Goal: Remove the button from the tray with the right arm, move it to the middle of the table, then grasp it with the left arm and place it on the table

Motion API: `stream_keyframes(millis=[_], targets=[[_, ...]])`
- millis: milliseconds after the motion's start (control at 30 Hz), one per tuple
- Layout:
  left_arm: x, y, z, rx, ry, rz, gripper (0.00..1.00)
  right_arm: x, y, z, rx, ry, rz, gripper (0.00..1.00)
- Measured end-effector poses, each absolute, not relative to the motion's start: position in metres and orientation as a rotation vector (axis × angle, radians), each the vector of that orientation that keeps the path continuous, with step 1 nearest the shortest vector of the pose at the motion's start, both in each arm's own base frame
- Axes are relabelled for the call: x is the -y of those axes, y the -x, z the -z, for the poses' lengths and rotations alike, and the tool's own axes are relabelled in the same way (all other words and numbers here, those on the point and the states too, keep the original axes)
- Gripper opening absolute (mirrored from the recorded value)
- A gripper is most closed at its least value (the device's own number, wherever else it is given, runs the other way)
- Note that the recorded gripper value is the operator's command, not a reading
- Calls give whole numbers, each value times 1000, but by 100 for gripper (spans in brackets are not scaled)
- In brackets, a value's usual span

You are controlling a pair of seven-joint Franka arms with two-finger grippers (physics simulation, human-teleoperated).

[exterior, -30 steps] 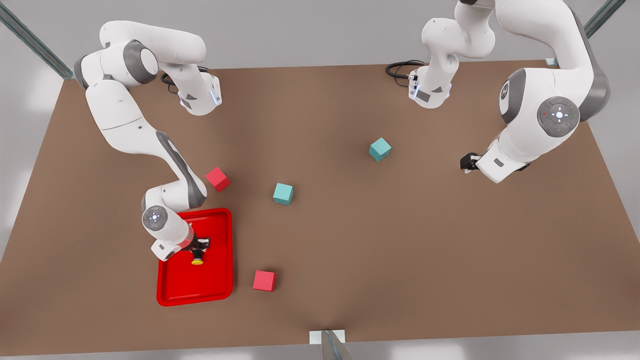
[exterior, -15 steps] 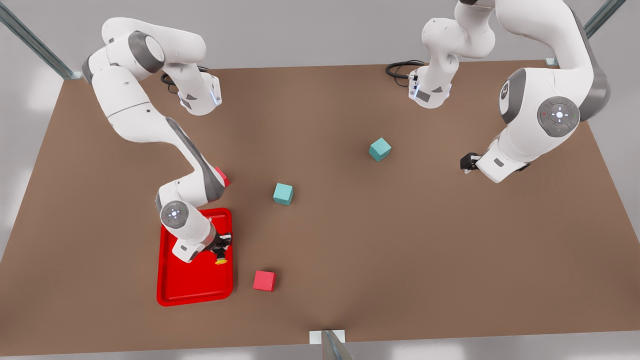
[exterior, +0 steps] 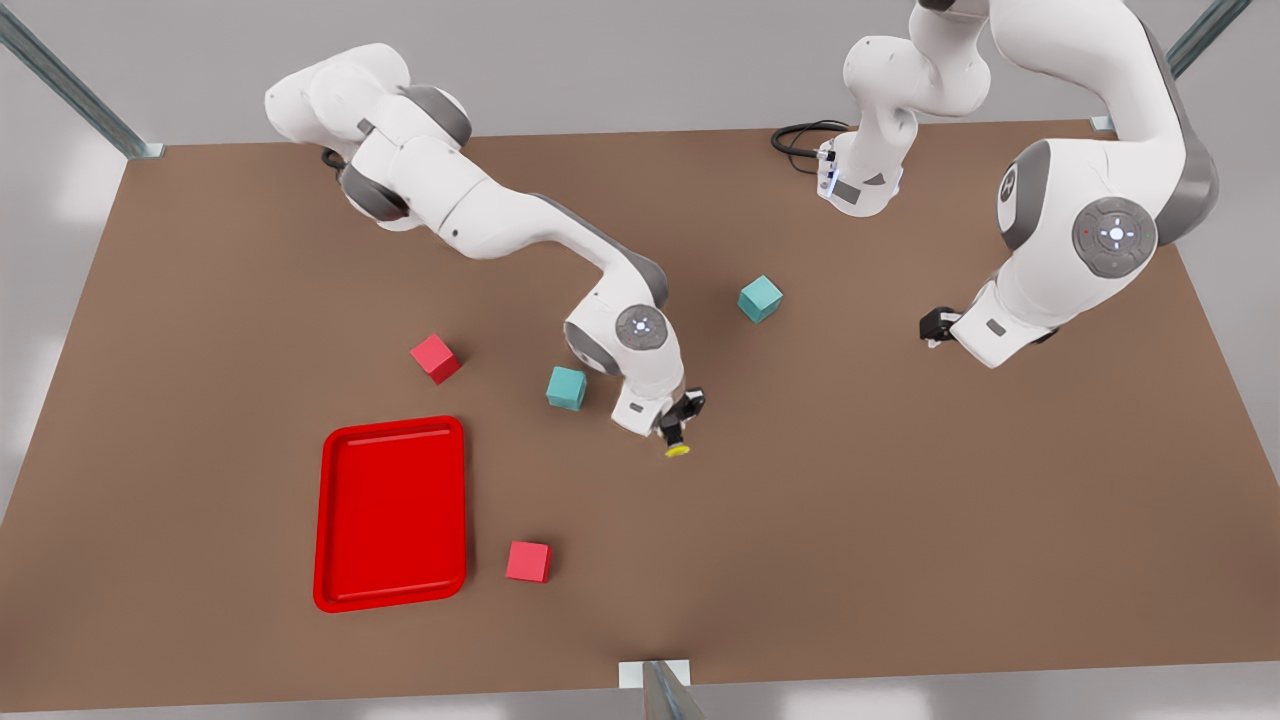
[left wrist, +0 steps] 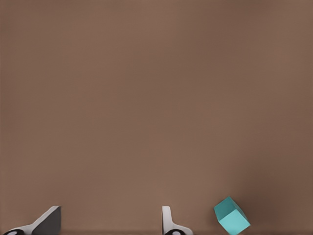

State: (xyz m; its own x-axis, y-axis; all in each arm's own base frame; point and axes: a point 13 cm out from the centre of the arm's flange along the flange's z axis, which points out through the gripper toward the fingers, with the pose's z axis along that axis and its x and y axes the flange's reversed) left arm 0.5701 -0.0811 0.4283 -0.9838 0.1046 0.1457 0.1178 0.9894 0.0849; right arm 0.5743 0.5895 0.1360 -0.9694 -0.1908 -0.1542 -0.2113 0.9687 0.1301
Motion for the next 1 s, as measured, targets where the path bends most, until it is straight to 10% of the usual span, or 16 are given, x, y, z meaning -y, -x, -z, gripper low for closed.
stream_keyframes(millis=[267,333,533,667,800,900,1000], targets=[[82,-573,-420,2984,168,145,100,-646,-526,-89,-3025,-10,-235,42],[82,-574,-420,2986,169,145,100,-646,-524,-81,-3036,-91,-238,99],[82,-576,-416,2987,168,148,100,-642,-537,-81,-3002,-291,-264,100],[83,-577,-415,2987,168,149,100,-607,-582,-244,-2930,-424,-347,100],[232,-543,-369,2913,361,138,100,-305,-687,-403,-2859,-753,-165,100],[426,-448,-248,2830,538,230,100,-151,-647,-475,-2845,-782,-11,100],[471,-446,-171,2931,262,245,100,-107,-627,-477,-2932,-685,74,100]])
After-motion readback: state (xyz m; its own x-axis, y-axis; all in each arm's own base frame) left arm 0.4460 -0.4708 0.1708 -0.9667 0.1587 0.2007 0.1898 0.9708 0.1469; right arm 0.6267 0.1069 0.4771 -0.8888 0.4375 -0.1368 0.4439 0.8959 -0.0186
